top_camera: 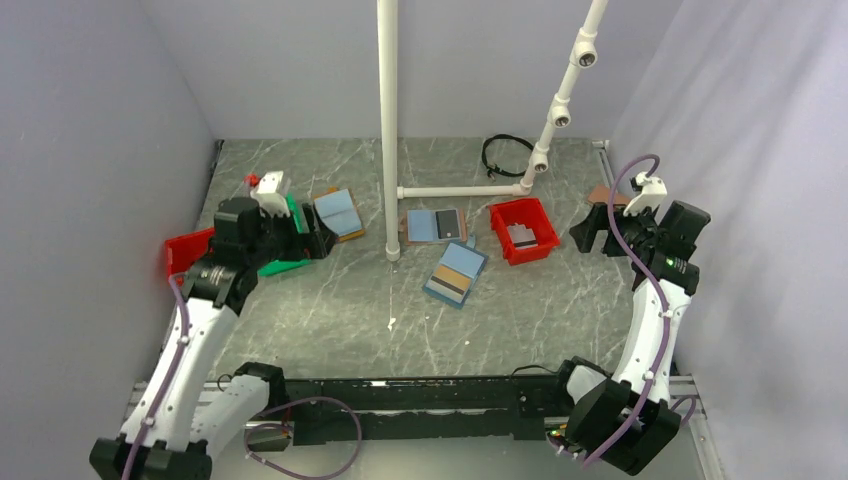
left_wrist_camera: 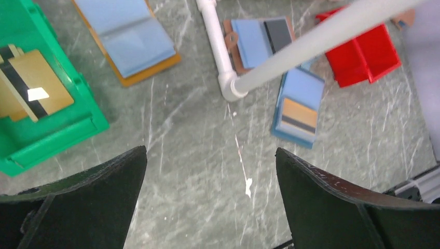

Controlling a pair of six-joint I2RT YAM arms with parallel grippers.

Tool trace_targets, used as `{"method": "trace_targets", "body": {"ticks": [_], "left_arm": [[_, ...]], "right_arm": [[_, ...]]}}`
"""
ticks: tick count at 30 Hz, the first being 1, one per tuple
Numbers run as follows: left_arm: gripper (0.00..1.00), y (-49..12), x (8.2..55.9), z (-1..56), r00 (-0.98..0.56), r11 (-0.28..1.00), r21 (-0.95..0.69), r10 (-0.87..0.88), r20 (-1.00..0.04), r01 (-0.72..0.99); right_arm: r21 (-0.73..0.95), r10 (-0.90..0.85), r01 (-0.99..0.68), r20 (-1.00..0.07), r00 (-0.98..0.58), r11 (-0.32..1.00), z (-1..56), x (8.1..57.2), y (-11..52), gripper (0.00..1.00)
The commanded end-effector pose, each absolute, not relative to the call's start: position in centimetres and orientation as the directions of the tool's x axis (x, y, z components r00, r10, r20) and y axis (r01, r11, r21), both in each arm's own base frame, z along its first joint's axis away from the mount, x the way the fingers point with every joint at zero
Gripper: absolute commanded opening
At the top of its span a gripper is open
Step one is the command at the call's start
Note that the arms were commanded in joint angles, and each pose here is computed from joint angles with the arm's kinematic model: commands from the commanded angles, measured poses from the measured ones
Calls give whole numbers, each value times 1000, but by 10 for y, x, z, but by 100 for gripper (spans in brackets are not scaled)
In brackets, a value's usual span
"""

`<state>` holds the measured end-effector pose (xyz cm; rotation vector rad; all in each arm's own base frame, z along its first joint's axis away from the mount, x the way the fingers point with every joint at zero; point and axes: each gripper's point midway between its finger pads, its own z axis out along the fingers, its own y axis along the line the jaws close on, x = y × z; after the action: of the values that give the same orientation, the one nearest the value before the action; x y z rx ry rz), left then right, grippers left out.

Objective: Take the credit cards out of the card holder
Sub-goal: Pick up the card holder from the corner of the board.

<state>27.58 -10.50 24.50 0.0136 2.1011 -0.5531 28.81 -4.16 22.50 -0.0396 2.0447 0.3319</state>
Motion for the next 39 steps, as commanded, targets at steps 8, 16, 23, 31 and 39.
{"method": "trace_targets", "body": {"ticks": [8,16,23,31,39], "left_arm": [[99,-105,249,227,-506,889,-336,-144,-850,311],[99,-98,249,220,-510,908,-305,-125,-851,286],[99,-96,250,218,-511,914,-296,-120,-851,279],[99,-95,250,218,-512,915,-293,-117,-851,278],[99,-95,253,211,-536,917,-294,-111,-837,270]], "right_arm": [[89,35,-119,-917,-397,989,250,300,-64,100],[105,-49,-311,-892,-450,945,217,308,-49,100],[109,-116,-334,-801,-587,936,176,330,-75,100],[-303,-426,-300,-594,-683,904,138,361,-134,100],[-403,-482,-313,-441,-757,860,96,398,-150,100]]}}
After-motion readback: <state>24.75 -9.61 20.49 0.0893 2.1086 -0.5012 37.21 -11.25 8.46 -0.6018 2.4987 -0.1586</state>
